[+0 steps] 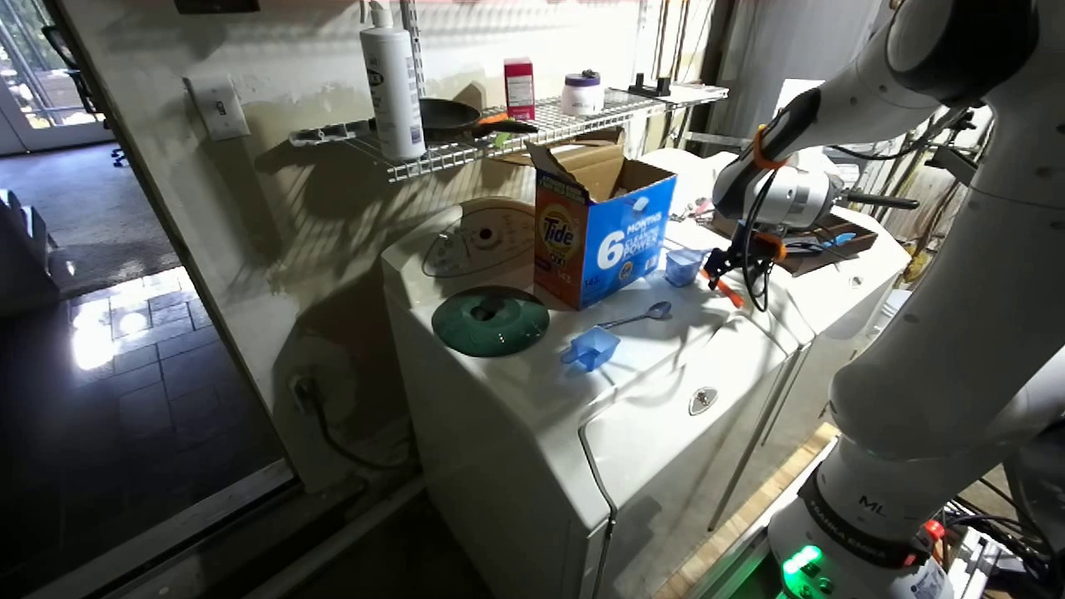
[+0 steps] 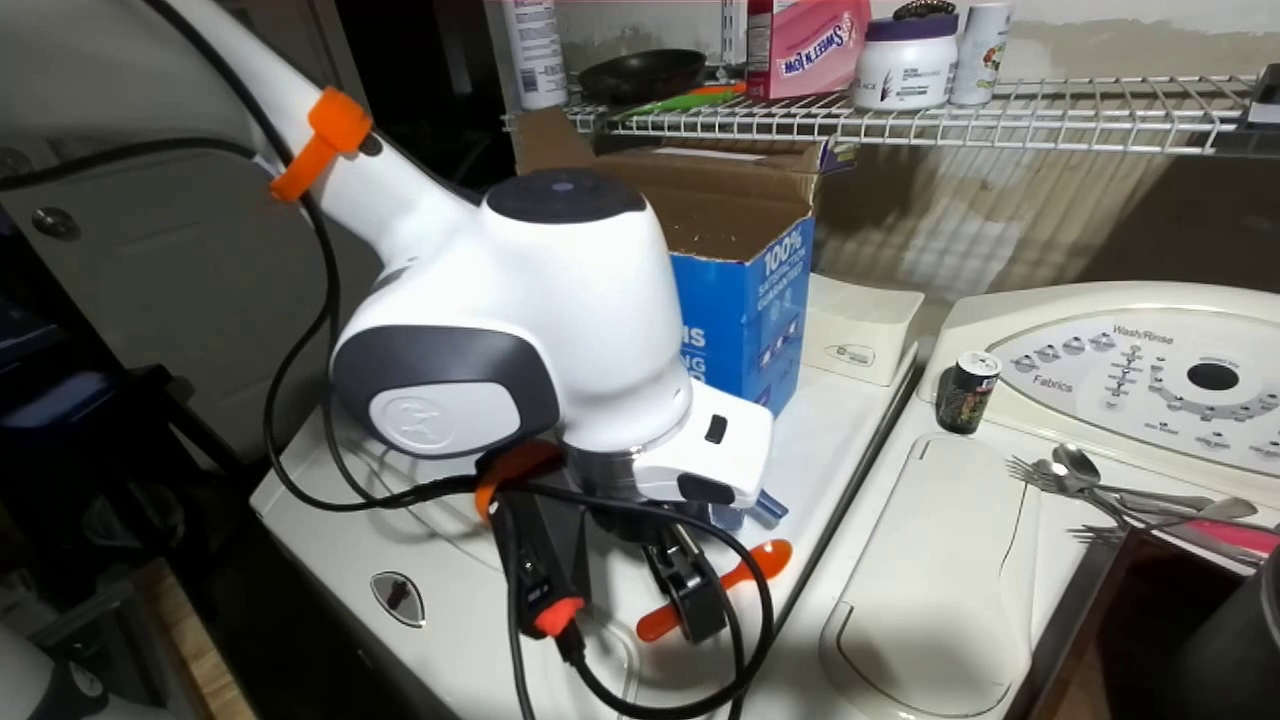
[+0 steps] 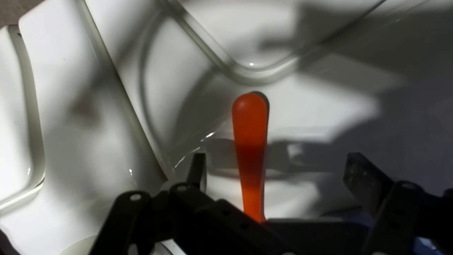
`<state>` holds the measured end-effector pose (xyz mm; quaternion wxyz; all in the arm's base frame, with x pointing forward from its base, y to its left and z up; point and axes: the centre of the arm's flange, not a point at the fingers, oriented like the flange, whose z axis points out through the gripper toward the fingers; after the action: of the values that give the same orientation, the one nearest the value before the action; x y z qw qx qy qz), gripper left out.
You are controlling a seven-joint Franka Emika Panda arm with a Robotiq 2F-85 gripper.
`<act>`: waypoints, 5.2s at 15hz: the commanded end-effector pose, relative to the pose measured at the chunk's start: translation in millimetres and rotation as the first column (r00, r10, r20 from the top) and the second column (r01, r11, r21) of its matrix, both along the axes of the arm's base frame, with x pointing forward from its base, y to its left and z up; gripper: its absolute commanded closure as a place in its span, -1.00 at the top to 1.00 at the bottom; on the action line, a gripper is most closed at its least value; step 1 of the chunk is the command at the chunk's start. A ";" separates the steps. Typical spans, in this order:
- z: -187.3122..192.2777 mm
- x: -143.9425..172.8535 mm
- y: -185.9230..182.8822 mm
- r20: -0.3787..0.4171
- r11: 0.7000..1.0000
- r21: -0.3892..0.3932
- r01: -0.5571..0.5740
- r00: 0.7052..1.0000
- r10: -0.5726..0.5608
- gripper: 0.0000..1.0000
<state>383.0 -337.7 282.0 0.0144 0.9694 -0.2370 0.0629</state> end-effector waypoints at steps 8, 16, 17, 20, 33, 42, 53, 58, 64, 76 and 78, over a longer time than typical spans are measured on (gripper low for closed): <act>-19.9 38.0 -14.8 -0.003 1.000 -0.001 -0.008 1.000 0.008 0.82; -19.0 28.7 -16.2 -0.058 0.999 0.039 0.001 0.998 0.001 1.00; -19.2 28.4 -14.5 -0.063 0.999 0.045 -0.002 0.998 0.005 1.00; -20.0 28.7 -11.1 -0.073 0.999 0.051 -0.007 0.997 0.011 0.89; -13.9 16.9 -8.7 -0.167 0.997 0.074 0.009 0.986 0.003 0.39; -5.5 15.3 -11.5 -0.183 0.999 0.052 0.006 0.983 0.004 -0.77; 21.6 3.1 -4.7 -0.228 0.994 0.106 -0.014 0.973 0.038 -0.88; 73.4 -10.8 4.8 -0.302 0.989 0.130 -0.075 0.947 0.111 -0.88; 153.2 -15.5 20.3 -0.310 0.966 0.202 -0.158 0.926 0.217 -0.88; 330.2 45.2 83.3 -0.167 0.803 0.366 -0.470 0.816 0.554 -0.88; 316.5 21.7 93.4 -0.166 0.830 0.323 -0.455 0.836 0.523 -0.52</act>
<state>404.8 -244.2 598.7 -0.1053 0.9902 0.0185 -0.0900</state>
